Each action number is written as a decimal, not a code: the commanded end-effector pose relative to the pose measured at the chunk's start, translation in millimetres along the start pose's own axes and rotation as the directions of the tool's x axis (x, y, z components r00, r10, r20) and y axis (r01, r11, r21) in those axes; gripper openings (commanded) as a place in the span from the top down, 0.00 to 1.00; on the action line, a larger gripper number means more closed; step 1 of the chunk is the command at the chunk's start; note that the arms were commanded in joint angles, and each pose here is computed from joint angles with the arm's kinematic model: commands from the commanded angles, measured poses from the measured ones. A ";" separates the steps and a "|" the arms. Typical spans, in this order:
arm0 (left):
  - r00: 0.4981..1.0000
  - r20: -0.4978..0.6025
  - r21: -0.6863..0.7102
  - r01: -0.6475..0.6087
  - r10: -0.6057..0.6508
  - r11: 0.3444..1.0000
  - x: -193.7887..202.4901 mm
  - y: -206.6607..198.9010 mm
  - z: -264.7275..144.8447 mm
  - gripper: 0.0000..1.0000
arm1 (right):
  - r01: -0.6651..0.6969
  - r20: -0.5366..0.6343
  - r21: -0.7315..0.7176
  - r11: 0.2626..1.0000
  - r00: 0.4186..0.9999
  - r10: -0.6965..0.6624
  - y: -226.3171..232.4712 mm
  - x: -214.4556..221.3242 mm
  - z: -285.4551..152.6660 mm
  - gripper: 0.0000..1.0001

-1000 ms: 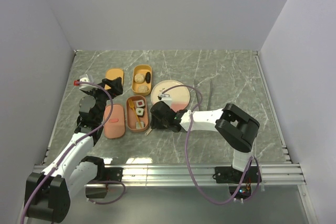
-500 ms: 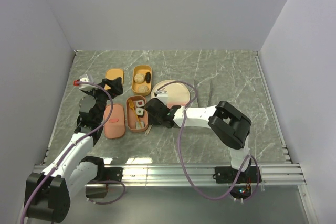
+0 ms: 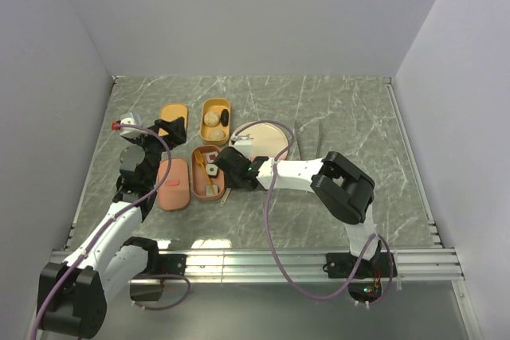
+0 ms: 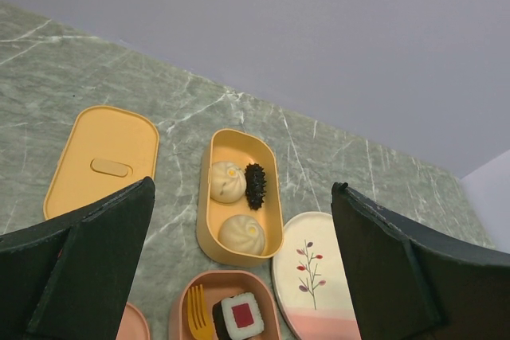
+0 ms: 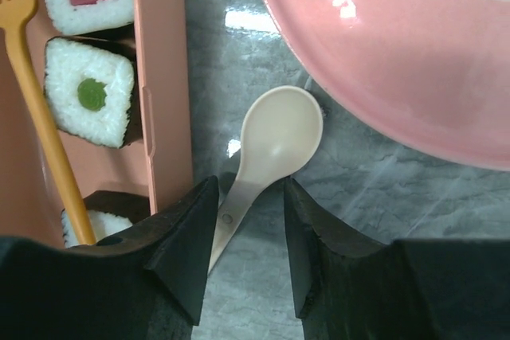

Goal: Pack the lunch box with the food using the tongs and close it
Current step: Pick up a utensil with the right arm, then place the utensil into the lunch box, then pick up the lid of the lunch box with the left arm, then put the lid back on the lunch box

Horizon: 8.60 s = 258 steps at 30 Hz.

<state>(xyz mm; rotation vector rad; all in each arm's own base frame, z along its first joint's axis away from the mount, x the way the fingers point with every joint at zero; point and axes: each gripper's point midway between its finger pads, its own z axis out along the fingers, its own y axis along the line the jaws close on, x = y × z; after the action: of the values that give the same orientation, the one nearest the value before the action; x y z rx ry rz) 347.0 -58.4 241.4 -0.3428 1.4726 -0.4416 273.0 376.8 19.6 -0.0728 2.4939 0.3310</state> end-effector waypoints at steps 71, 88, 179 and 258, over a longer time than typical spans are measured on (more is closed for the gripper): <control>0.999 0.054 0.005 0.006 -0.006 1.000 -17.4 -4.1 0.5 0.01 | 0.307 0.141 -0.214 0.927 0.949 -0.282 102.2 -68.2 -21.4 0.95; 0.999 0.047 -0.008 0.003 -0.003 1.000 -14.9 -1.4 3.1 0.01 | 0.304 0.126 -0.139 0.942 0.949 -0.288 90.5 -69.1 -7.7 0.90; 0.771 -0.485 -0.769 -0.151 -0.413 0.621 175.9 140.5 -130.4 0.45 | 0.185 0.550 -0.530 0.827 0.818 0.169 -83.0 -282.3 -119.0 0.52; 0.804 -0.551 -0.422 -0.036 -0.224 0.906 166.5 -10.9 -53.8 1.00 | 0.152 0.465 -0.539 0.829 0.874 0.142 -79.7 -254.7 -86.8 0.55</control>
<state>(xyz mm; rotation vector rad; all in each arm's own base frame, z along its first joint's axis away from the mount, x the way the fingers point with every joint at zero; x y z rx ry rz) 287.6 -133.3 77.6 -0.6196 2.2554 -0.2477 443.3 267.4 203.8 -0.1760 1.8691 0.9430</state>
